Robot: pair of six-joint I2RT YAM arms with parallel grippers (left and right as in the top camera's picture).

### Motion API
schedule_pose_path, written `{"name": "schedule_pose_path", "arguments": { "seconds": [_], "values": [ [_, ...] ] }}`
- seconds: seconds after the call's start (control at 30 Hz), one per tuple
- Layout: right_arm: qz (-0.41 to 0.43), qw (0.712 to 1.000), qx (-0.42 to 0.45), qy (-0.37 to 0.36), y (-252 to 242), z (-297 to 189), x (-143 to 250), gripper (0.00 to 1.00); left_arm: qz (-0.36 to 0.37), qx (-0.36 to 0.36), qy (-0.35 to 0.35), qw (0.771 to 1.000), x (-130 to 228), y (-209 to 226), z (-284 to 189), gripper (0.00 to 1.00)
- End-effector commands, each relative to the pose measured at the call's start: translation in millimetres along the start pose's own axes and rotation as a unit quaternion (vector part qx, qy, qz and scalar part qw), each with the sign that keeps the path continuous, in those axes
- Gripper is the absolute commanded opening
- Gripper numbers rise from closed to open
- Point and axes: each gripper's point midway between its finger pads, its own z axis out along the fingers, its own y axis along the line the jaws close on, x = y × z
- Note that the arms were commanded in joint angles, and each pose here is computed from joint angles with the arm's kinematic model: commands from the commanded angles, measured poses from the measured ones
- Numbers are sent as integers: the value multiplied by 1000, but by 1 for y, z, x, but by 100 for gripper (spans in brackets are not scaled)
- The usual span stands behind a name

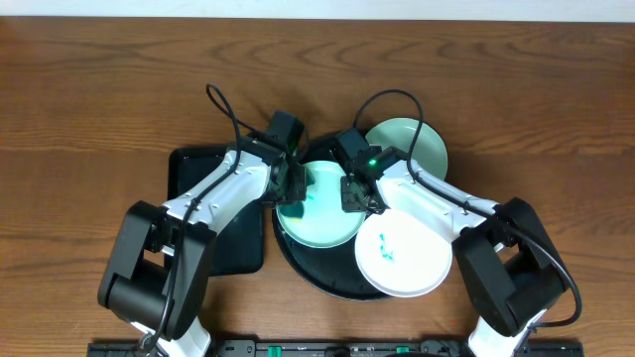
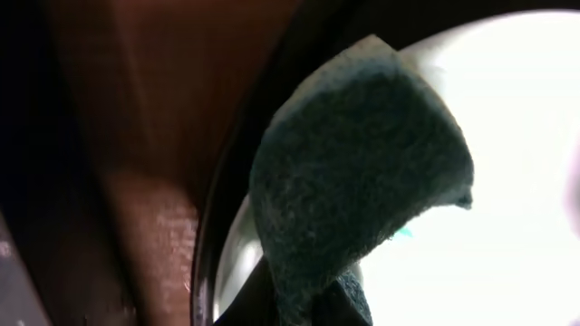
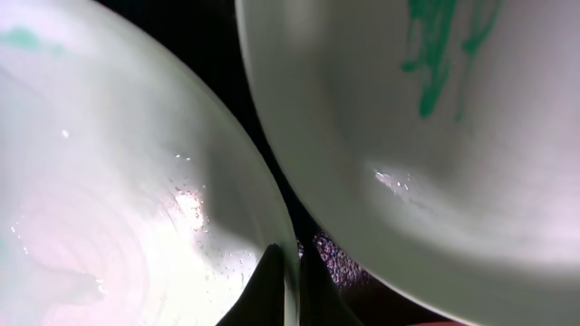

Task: Clean dirty plates on tray and stack at the side
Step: 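Scrub the mint plate surface with the sponge in the left gripper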

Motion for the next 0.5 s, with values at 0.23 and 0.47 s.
{"name": "schedule_pose_path", "arguments": {
  "seconds": [0.23, 0.47],
  "values": [
    [-5, 998, 32, 50, -15, 20, 27, 1, 16, 61, 82, 995, 42, -43, 29, 7],
    [-6, 998, 34, 52, -16, 20, 28, 1, -3, 93, 135, 986, 59, -55, 71, 7]
  ]
}}
